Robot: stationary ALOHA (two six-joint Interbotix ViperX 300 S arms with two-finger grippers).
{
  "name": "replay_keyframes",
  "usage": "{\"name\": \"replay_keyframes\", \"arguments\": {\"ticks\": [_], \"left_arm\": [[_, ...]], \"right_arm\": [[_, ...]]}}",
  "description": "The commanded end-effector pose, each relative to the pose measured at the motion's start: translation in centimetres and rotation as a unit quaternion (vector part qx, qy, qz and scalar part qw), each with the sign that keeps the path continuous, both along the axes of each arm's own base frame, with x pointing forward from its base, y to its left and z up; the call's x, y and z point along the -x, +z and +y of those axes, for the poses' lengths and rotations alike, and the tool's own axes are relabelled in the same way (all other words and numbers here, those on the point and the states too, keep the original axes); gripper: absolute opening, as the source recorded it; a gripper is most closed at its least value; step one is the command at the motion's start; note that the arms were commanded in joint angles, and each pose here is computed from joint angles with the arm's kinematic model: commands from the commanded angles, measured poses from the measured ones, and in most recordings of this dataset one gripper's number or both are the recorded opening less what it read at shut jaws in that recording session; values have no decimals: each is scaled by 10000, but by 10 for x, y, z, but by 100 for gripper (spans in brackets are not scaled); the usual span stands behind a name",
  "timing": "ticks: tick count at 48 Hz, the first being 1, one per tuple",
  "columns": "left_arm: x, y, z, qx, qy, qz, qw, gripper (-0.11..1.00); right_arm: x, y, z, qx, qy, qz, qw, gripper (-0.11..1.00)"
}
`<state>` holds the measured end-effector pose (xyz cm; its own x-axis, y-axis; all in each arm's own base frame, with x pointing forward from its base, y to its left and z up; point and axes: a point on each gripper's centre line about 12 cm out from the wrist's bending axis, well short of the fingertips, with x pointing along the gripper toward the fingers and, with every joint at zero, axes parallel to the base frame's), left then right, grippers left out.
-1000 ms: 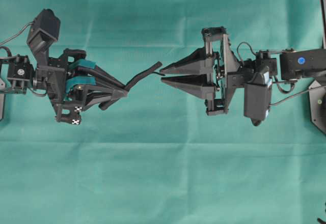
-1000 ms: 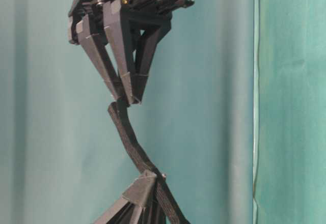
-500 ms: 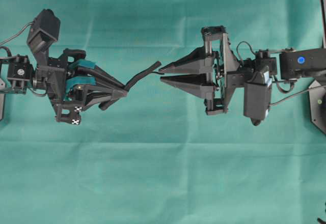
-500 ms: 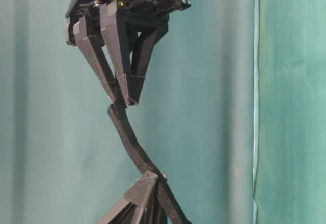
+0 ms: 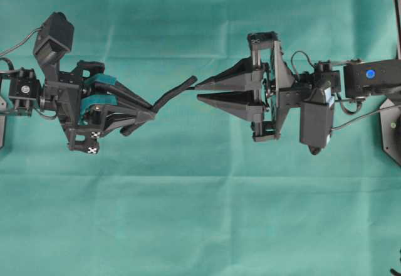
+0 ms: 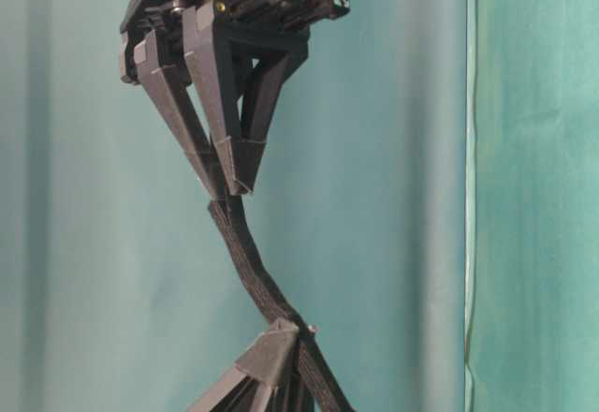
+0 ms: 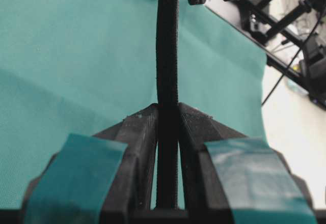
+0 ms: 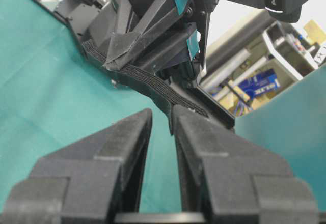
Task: Peel off the Velcro with your right arm.
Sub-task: 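Close the right gripper on the strip's free end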
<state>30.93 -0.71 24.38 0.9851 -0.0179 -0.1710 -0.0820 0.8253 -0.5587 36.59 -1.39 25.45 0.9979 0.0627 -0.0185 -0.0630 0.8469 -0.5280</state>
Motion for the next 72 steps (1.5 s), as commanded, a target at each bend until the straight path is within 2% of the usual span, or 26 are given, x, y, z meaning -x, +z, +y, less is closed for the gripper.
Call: {"name": "replay_keyframes", "arguments": {"ticks": [1, 33, 45, 72], "left_arm": [[-2, 9, 1, 2, 19, -153, 9999, 10], [-3, 10, 1, 2, 27, -176, 9998, 10], [-3, 10, -1, 4, -11, -207, 9998, 10], [-3, 11, -1, 4, -11, -222, 9998, 10]], "right_arm": [[-3, 11, 0, -17, -4, -160, 9999, -4], [-5, 7, -6, -22, -76, -129, 9999, -4], [-5, 7, -8, -16, -102, -129, 9999, -9], [-5, 4, -9, -24, -112, -76, 9999, -9]]}}
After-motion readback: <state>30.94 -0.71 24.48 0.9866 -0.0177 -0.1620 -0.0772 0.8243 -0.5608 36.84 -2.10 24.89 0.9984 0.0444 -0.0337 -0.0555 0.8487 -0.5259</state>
